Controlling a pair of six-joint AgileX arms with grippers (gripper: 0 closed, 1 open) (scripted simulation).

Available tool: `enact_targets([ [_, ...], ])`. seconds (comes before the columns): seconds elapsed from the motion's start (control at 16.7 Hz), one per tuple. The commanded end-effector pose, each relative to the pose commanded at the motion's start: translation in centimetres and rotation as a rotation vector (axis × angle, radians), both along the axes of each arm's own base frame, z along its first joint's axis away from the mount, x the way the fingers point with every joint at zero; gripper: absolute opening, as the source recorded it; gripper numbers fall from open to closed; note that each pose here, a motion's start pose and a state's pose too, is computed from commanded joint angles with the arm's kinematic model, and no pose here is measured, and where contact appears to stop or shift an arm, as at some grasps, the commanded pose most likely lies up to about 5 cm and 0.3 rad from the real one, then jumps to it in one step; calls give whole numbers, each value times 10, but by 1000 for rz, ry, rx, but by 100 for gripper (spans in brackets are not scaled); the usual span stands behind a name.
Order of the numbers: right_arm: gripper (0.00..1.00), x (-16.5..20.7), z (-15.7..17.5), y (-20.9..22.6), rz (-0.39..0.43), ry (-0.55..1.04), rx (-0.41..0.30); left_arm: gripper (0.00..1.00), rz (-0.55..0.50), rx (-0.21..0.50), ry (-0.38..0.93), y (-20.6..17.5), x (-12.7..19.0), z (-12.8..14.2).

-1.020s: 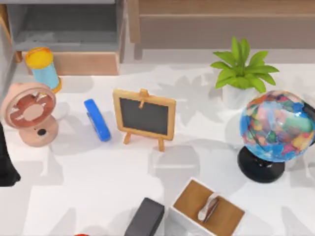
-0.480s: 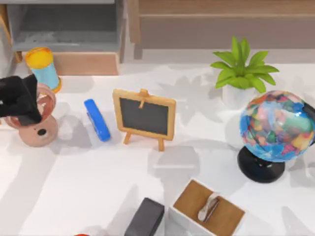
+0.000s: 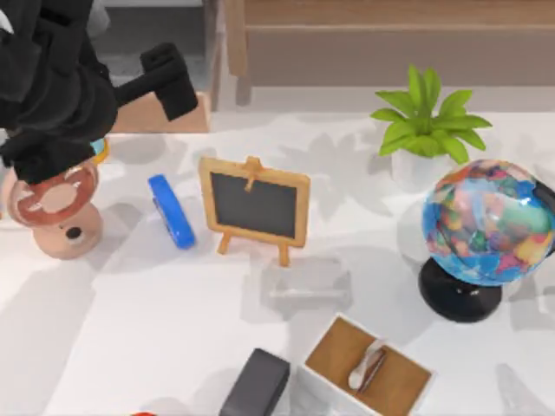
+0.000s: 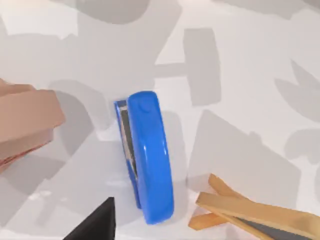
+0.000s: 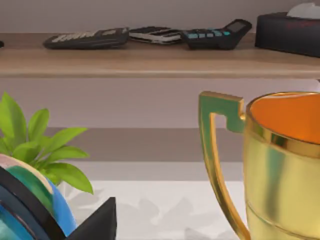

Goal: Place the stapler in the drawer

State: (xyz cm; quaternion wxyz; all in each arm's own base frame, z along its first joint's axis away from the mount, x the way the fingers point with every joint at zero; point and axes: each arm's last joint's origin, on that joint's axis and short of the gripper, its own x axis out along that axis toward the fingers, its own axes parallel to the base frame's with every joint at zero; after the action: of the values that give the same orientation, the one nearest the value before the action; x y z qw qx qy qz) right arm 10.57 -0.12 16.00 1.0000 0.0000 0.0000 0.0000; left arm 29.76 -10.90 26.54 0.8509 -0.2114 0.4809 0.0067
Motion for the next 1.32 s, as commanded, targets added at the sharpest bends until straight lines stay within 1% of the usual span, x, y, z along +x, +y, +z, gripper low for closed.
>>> enact_targets([
  [0.18, 100, 0, 0, 0, 0, 0, 0, 100, 46, 30, 191, -29, 47, -27],
  [0.3, 100, 0, 0, 0, 0, 0, 0, 100, 76, 59, 306, -43, 69, -50],
  [0.48, 100, 0, 0, 0, 0, 0, 0, 100, 120, 112, 461, -50, 90, -84],
  [0.6, 100, 0, 0, 0, 0, 0, 0, 100, 148, 145, 538, -46, 97, -101],
  [0.72, 100, 0, 0, 0, 0, 0, 0, 100, 163, 163, 577, -42, 99, -108],
  [1.08, 100, 0, 0, 0, 0, 0, 0, 100, 159, 163, 575, -44, 99, -109],
  [1.2, 100, 0, 0, 0, 0, 0, 0, 100, 161, 159, 573, -48, 101, -117],
  [1.32, 100, 0, 0, 0, 0, 0, 0, 100, 163, 158, 574, -49, 104, -132],
])
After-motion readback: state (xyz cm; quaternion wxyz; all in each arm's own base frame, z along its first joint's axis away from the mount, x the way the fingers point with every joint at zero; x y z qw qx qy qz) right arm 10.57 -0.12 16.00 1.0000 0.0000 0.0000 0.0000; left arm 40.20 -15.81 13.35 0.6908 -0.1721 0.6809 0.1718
